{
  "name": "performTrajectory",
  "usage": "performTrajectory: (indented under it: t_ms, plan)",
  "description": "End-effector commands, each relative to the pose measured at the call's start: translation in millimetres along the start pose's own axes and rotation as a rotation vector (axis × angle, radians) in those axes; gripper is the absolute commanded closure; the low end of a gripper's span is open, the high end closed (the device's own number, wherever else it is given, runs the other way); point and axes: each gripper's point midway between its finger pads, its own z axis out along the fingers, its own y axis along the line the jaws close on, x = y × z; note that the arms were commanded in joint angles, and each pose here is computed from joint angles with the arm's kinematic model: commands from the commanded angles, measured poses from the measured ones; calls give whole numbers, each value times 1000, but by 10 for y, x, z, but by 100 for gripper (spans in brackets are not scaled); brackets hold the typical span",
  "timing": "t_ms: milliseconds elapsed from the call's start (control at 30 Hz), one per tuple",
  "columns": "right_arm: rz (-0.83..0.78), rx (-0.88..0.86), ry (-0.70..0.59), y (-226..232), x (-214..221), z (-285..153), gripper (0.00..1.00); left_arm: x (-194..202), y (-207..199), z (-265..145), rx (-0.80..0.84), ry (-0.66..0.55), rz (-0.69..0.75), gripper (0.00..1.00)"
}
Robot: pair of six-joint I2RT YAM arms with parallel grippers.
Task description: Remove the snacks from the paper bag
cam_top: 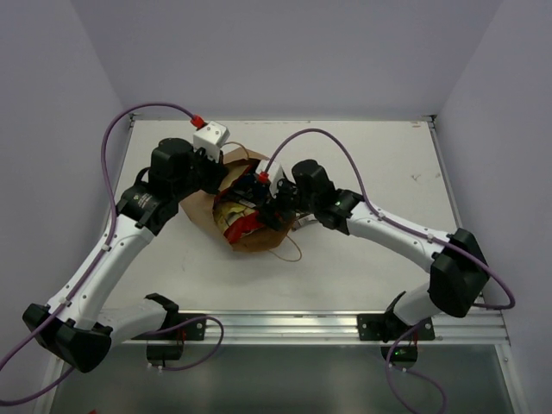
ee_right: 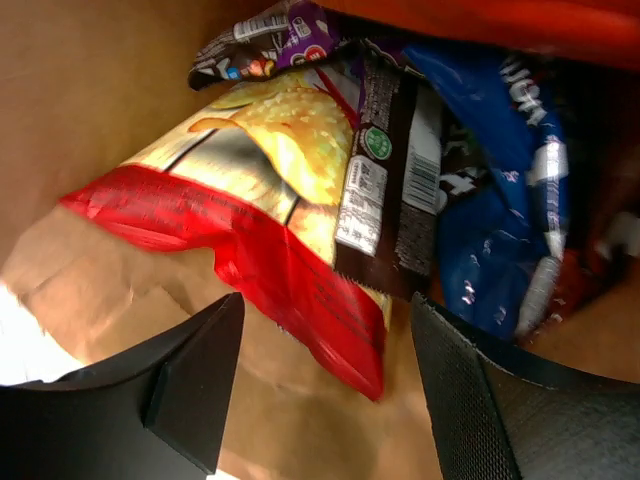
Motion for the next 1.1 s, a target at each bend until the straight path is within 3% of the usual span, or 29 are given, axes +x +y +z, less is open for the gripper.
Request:
performTrajectory:
  t_ms: [0, 167, 367, 500, 633, 833, 867, 1067]
  plan:
    - [-72, -13, -58, -59, -274, 139, 30, 44, -4, 34, 1, 23, -19, 100]
    - [-67, -14, -40, -116, -200, 356, 33, 70, -13, 47, 6, 29, -23, 100]
    - [-78, 68, -65, -306, -199, 495, 50, 87, -12, 45, 6, 33, -21, 100]
    - [-81, 110, -67, -393, -178, 532, 79, 71, 3, 31, -2, 29, -20, 100]
    - [-79, 113, -88, -358, -261, 407, 100, 90, 14, 37, -9, 33, -20, 100]
    - [-63, 127, -144, -180, -553, -236, 100, 124, 127, 41, -74, 47, -22, 100]
    - [-62, 162, -179, -162, -675, -496, 100, 125, 135, 41, -79, 47, -22, 100]
    - [68, 400, -183, -294, -435, -1257, 100, 148, 207, 54, -115, 53, -13, 100]
